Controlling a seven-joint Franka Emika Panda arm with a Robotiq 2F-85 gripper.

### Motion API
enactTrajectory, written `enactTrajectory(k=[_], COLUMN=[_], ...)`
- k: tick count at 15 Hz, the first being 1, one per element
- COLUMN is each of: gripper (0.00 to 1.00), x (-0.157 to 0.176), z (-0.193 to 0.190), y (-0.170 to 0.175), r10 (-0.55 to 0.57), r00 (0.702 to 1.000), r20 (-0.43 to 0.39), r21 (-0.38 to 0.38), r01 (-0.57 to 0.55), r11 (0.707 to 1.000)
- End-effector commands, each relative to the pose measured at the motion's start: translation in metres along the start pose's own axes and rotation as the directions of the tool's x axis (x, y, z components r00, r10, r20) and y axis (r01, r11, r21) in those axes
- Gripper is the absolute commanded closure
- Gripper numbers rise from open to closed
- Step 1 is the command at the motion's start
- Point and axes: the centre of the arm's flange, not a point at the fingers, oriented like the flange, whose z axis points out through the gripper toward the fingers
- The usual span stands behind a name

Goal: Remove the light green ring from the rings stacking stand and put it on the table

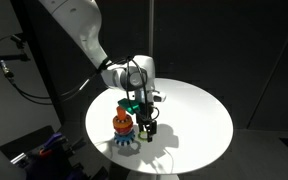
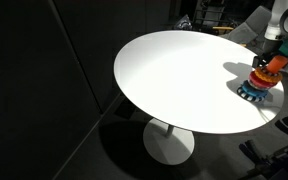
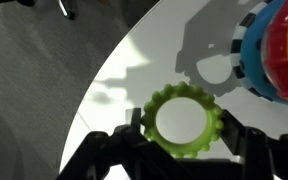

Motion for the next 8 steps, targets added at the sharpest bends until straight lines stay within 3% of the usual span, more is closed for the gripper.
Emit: enactTrajectory(k=[1,4,8], gripper=[0.0,0.0,0.0], x=[0.009,0.009,0.005], z=[0.001,-0.001,-0.015], y=[-0.002,-0.004,-0.01], r10=[0.031,0.024,-0.046], r00=[0.999,1.0,0.996], r20=[-0.009,0.005,0.083], r21=[-0.034,-0.054,-0.084], r01=[-0.031,-0.024,0.052], r11=[0.999,0.998,0.995])
